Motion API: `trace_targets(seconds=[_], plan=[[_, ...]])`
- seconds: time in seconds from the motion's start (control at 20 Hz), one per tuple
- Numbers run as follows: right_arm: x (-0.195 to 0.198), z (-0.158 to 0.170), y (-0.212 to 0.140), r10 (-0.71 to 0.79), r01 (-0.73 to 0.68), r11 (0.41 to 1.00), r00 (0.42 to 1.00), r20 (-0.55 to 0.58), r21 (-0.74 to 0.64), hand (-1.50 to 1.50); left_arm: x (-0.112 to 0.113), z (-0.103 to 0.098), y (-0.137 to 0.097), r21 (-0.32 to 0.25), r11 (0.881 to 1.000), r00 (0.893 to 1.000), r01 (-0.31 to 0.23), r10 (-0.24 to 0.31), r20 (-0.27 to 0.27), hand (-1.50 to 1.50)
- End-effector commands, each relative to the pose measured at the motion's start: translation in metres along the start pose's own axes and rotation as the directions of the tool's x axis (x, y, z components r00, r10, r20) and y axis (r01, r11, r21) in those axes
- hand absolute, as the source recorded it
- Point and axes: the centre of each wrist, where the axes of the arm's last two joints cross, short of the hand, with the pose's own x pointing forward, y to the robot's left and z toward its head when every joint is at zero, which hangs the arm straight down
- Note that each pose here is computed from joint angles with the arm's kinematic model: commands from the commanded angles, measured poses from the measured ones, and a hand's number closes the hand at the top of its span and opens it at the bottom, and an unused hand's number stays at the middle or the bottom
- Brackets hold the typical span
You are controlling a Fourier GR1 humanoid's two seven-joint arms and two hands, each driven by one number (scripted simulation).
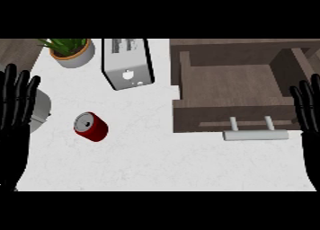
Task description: Pick up the can, place it into the drawer and close the drawer
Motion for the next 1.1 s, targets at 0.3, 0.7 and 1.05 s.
trace_targets(seconds=[0.3, 0.7, 1.05], plan=[[-0.016, 0.016, -0.008, -0.033, 0.010, 0.993, 0.980, -0.198, -0.117, -1.50, -0.045, 0.030, 0.061, -0.123, 0.980, 0.921, -0.153, 0.097, -0.377, -1.50], [-0.002, 0.033, -0.012, -0.024, -0.013, 0.989, 0.969, -0.247, -0.148, -1.50, -0.031, 0.001, 0.119, -0.144, 0.967, 0.898, -0.211, 0.133, -0.420, -1.50], [-0.023, 0.014, -0.017, -0.022, -0.010, 0.991, 0.971, -0.237, -0.135, -1.50, -0.041, 0.001, 0.119, -0.141, 0.961, 0.901, -0.239, 0.165, -0.402, -1.50]])
